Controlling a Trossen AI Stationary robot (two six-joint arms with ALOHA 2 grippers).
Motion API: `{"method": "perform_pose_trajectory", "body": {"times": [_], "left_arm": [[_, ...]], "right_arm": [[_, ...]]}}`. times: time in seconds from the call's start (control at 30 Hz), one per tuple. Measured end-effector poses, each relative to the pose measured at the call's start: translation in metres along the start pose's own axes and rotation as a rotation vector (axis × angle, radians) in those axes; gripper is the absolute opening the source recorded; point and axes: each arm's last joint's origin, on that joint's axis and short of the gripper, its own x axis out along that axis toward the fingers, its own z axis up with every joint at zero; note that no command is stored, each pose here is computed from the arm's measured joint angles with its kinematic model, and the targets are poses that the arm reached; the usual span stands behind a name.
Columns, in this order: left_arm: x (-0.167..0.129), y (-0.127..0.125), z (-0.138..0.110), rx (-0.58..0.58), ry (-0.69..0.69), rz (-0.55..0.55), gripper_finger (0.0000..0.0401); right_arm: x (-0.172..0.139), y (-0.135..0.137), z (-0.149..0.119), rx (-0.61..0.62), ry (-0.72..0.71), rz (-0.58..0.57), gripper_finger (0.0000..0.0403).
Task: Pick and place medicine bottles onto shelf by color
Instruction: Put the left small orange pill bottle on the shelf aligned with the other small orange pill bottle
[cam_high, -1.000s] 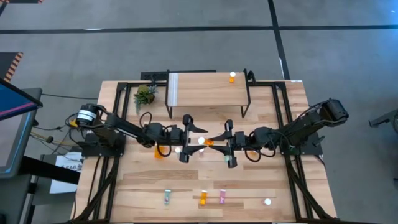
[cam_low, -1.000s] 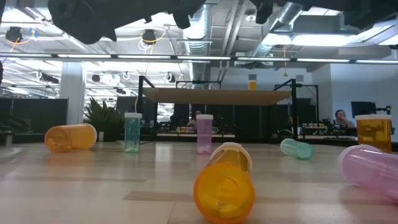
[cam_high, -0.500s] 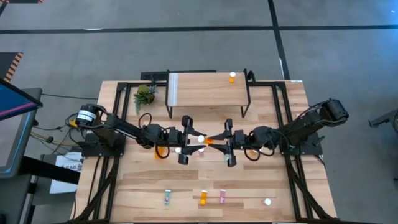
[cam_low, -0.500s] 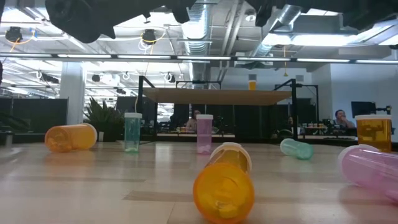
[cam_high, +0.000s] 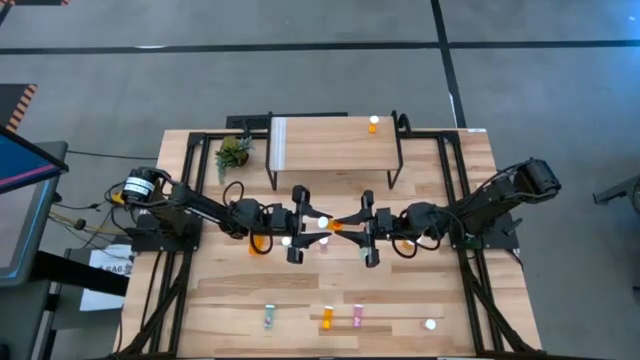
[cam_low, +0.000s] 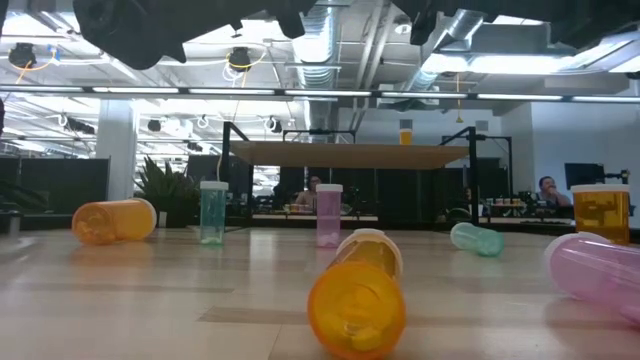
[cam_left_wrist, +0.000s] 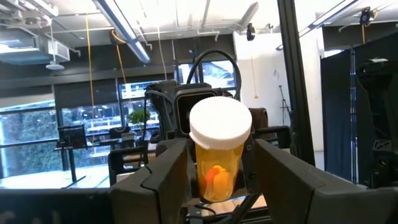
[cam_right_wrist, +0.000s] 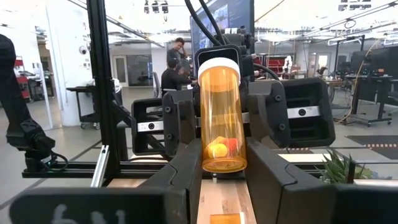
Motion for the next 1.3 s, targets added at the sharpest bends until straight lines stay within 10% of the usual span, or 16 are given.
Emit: {"method": "perform_pose_trajectory", "body": {"times": [1.3], "left_arm": [[-0.0002,-0.0002,-0.0025,0.001,0.026,-0.002,0.0128]], "right_arm": [[0.0007,-0.0035,-0.0018,-0.006,0.017,-0.010,0.0118]]}}
